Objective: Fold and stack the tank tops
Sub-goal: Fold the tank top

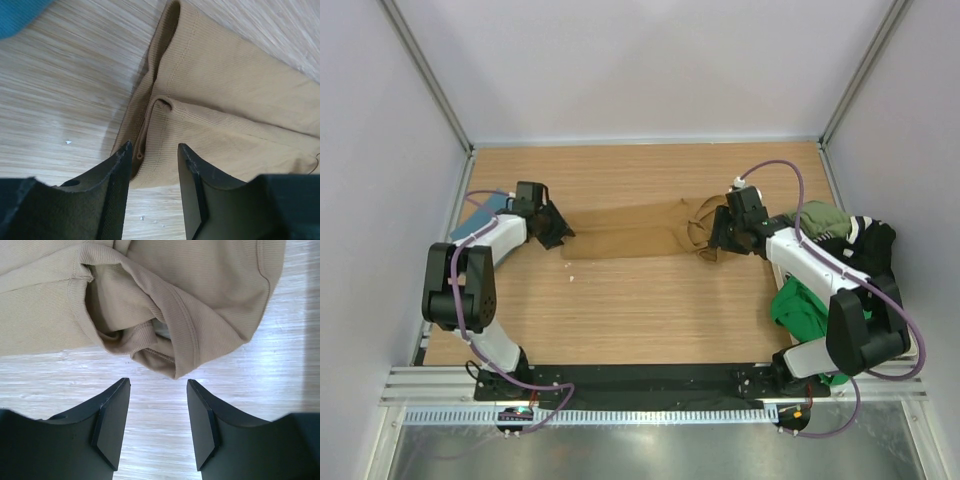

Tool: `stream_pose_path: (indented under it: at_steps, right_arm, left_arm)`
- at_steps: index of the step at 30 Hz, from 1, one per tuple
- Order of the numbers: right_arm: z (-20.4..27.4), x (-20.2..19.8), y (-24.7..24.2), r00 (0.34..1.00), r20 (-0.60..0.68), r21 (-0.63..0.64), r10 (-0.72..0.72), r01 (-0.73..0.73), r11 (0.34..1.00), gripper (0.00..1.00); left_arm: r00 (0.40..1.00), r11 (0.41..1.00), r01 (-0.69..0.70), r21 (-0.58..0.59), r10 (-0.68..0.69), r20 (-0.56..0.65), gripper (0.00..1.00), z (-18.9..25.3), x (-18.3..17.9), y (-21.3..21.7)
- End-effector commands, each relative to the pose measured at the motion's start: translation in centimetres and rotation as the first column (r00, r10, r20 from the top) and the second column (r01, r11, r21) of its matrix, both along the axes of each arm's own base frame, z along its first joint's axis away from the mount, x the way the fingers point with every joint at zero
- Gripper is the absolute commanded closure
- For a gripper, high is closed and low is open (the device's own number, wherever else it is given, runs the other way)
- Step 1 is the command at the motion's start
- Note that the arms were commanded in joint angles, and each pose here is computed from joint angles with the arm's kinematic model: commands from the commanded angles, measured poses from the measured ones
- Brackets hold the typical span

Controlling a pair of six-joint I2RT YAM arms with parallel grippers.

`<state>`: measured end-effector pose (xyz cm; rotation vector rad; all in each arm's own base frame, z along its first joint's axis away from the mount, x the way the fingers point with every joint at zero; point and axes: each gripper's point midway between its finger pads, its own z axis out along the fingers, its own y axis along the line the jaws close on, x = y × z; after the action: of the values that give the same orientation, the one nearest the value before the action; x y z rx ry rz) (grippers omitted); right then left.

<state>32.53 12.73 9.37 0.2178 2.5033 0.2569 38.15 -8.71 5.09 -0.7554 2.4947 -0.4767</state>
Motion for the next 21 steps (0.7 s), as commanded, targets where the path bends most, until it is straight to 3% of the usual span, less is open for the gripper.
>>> stream_pose_path:
  at_steps: [1,4,10,13,15,18,21]
  right_arm:
    - [2.3,0.9,0.2,0.995,0.096,0.063,-0.032,0.026,0.998,0.45]
    - [1.3,-0.2,-0.3,0.997,0.071,0.057,-0.043,0.039,0.998,0.44]
    - [-0.6,-2.0,-0.8,0.987,0.063,0.137,-0.149,0.139,0.981,0.29]
    - [-1.2,-2.0,0.2,0.986,0.064,0.209,-0.154,0.137,0.968,0.27]
    - [-2.3,-1.8,0.1,0.986,0.039,0.184,-0.161,0.151,0.971,0.27]
    - [-3.3,-0.9,-1.0,0.978,0.031,0.119,-0.205,0.2,0.973,0.27]
    - [-3.9,0.0,-1.7,0.965,0.045,0.095,-0.259,0.254,0.963,0.27]
  left_arm:
    - [0.998,0.999,0.04,0.014,-0.04,0.039,0.58,0.4,1.9,-0.3]
    - [0.999,0.999,0.043,0.031,-0.044,0.013,0.58,-0.4,2.1,-0.1]
    - [0.999,0.998,0.044,0.05,-0.042,-0.029,0.55,-2.0,1.5,0.2]
    - [0.998,0.998,0.046,0.048,-0.044,-0.043,0.54,-2.5,1.3,0.1]
    - [0.997,0.998,0.048,0.049,-0.045,-0.057,0.55,-2.9,1.2,0.2]
    - [0.997,0.997,0.045,0.062,-0.041,-0.068,0.61,-3.4,1.6,0.3]
    - [0.994,0.996,0.041,0.084,-0.032,-0.101,0.77,-4.5,1.6,0.8]
